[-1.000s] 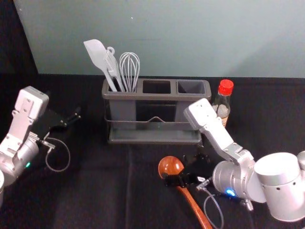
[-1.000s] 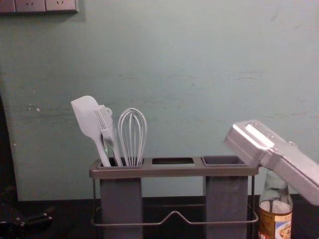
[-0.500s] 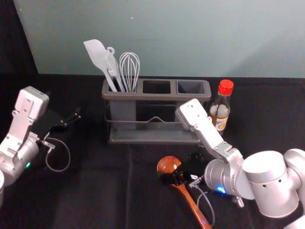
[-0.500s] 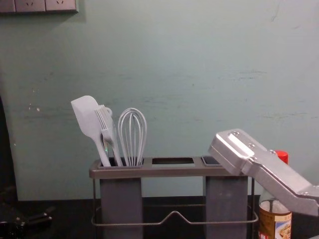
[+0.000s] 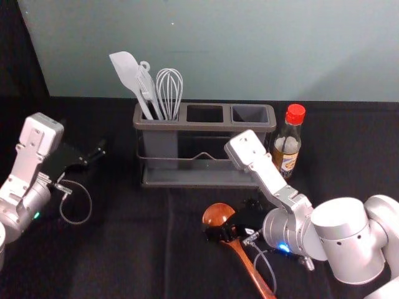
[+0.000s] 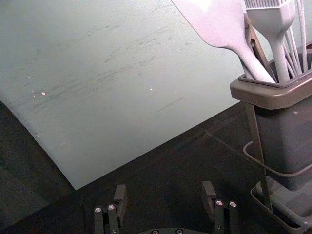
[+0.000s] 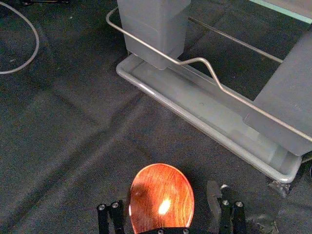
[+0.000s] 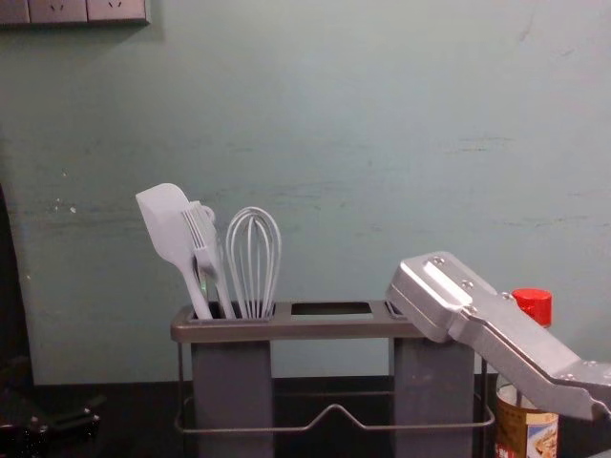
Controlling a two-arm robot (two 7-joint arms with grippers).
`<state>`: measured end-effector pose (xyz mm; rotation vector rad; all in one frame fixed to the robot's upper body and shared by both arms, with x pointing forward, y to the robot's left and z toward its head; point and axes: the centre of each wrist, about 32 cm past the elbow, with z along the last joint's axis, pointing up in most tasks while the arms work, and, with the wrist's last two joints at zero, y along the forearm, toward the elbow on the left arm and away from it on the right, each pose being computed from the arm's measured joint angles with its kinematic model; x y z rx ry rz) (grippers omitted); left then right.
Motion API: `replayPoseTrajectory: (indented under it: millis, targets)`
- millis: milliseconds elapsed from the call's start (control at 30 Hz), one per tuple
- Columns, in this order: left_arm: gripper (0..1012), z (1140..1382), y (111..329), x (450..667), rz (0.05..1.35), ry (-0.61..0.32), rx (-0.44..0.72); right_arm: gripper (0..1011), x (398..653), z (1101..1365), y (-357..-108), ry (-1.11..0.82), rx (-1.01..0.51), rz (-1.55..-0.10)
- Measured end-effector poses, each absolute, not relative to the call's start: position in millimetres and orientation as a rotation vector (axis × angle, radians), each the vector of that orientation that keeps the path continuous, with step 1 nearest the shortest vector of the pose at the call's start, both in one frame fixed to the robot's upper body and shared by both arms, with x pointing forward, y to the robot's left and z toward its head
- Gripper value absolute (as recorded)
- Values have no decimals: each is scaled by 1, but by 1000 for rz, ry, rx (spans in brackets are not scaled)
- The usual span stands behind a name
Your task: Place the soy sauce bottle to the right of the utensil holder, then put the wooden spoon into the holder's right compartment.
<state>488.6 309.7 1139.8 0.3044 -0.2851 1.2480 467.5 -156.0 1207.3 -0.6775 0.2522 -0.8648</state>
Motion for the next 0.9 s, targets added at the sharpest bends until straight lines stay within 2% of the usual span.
replayPoseTrajectory:
  millis: [900]
  targets:
    - [1005,1140,310,489,1248,-285,304,1003,464,1207,-152,233,-710,-863]
